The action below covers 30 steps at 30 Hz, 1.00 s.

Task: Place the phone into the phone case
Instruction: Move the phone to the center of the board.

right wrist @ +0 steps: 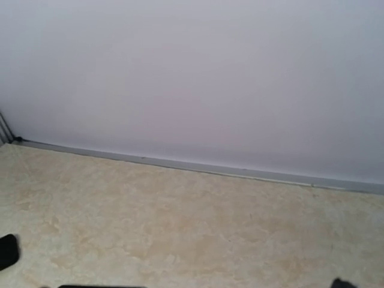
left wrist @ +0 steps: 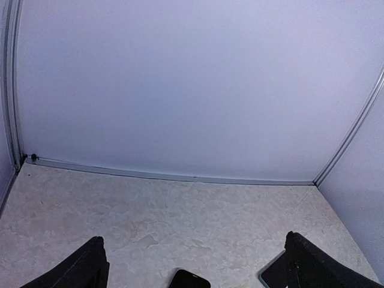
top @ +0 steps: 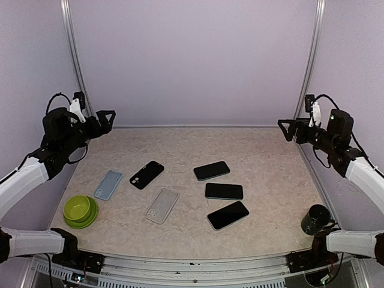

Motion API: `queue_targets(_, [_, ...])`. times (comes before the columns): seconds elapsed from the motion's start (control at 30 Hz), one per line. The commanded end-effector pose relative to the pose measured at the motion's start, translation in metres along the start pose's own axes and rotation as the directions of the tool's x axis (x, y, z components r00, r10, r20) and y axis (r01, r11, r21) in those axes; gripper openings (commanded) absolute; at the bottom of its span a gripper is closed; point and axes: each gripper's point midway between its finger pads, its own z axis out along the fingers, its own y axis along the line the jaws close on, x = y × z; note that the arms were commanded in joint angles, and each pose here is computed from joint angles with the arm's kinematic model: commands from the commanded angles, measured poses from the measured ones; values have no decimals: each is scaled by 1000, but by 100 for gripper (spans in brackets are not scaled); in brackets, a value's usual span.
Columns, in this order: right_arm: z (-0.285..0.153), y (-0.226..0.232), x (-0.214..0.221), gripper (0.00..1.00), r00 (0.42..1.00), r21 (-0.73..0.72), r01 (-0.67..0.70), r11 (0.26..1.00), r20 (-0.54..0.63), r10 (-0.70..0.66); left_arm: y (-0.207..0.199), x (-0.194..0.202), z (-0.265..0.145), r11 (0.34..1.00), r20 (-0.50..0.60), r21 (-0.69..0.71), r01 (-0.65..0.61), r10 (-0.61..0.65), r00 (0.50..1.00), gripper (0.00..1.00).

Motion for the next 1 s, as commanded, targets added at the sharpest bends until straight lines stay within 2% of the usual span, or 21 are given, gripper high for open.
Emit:
queue_targets(0.0, [-3,6,-28,100,996,-44,13,999,87,-9,-19,-19,5,998,18,59,-24,23,1000,99])
queue_targets(0.17, [-2,14,-32,100,981,-125,-121,985,137,138,-39,-15,13,995,-6,98,-15,16,1000,99])
queue_targets(0.33, [-2,29,-14,100,979,-237,-144,961,108,173,-52,0,21,993,-48,115,0,6,999,99])
queue_targets(0.57, [20,9,12,100,979,-142,-201,969,-27,200,-65,24,32,995,-118,90,37,-26,993,99])
queue_targets(0.77, [45,-6,39,100,946,-49,-289,956,-165,277,-85,63,44,995,-206,76,70,-53,977,99])
queue_targets(0.97, [67,-2,63,100,936,-30,-260,965,-254,244,-106,101,59,993,-291,65,103,-80,953,99])
